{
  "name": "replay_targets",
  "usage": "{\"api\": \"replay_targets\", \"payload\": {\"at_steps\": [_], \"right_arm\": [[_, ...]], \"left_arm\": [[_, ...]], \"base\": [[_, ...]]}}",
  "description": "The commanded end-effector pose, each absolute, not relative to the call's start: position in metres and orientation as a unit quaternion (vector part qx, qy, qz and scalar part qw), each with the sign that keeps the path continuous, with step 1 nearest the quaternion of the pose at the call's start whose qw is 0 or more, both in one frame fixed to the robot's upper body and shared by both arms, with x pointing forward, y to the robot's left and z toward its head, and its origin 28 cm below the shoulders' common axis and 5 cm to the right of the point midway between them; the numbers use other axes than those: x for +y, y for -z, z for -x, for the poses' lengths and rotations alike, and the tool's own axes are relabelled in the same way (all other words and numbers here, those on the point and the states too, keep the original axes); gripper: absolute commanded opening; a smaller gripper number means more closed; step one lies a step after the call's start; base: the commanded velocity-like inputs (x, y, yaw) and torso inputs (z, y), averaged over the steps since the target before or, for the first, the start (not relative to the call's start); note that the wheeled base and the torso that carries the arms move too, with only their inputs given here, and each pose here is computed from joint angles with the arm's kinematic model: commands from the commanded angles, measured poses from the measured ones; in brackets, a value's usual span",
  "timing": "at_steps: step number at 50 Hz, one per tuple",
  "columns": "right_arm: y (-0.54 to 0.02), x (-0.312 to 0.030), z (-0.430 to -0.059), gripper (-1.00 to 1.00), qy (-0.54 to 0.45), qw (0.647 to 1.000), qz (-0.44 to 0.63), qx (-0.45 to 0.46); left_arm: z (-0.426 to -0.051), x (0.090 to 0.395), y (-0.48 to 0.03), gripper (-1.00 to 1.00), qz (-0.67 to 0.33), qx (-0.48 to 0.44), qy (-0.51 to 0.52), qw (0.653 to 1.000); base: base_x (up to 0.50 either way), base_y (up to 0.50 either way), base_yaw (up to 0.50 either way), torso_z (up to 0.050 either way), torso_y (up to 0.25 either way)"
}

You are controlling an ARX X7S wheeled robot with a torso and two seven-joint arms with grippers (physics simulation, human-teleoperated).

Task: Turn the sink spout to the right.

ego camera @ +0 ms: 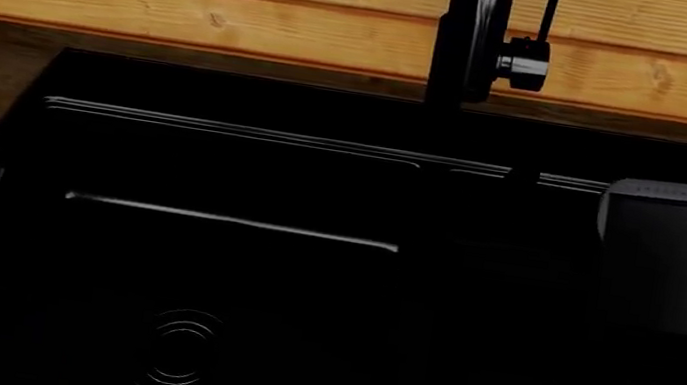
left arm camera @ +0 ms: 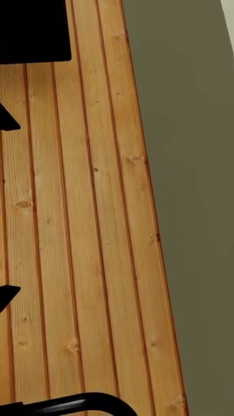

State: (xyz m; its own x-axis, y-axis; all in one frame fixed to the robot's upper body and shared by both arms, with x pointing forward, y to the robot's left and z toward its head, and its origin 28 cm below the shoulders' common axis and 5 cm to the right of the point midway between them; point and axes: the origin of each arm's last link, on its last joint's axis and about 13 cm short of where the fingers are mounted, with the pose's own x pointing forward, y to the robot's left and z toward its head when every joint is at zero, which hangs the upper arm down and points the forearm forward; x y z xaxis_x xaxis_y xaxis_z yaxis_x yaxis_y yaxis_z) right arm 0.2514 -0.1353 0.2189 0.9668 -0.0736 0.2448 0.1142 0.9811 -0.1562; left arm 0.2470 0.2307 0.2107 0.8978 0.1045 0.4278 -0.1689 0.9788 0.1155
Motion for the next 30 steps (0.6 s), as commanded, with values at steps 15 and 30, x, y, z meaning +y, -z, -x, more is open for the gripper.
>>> {"api": "replay_targets", "payload": {"at_steps": [15, 30], "right_arm": [[-0.235, -0.104, -0.248, 1.0, -0.03, 0.991, 0.067, -0.116], [-0.237, -0.091, -0.248, 1.0, -0.066, 0.992, 0.047, -0.096]], "left_arm": [[-0.248, 0.229, -0.207, 1.0, -0.08, -0.21, -0.069, 0.972], [-0.248, 0.226, -0.207, 1.0, -0.084, -0.211, -0.065, 0.972]], "base": [[0.0, 0.0, 0.0, 0.0, 0.0], [0.0, 0.0, 0.0, 0.0, 0.0]]}}
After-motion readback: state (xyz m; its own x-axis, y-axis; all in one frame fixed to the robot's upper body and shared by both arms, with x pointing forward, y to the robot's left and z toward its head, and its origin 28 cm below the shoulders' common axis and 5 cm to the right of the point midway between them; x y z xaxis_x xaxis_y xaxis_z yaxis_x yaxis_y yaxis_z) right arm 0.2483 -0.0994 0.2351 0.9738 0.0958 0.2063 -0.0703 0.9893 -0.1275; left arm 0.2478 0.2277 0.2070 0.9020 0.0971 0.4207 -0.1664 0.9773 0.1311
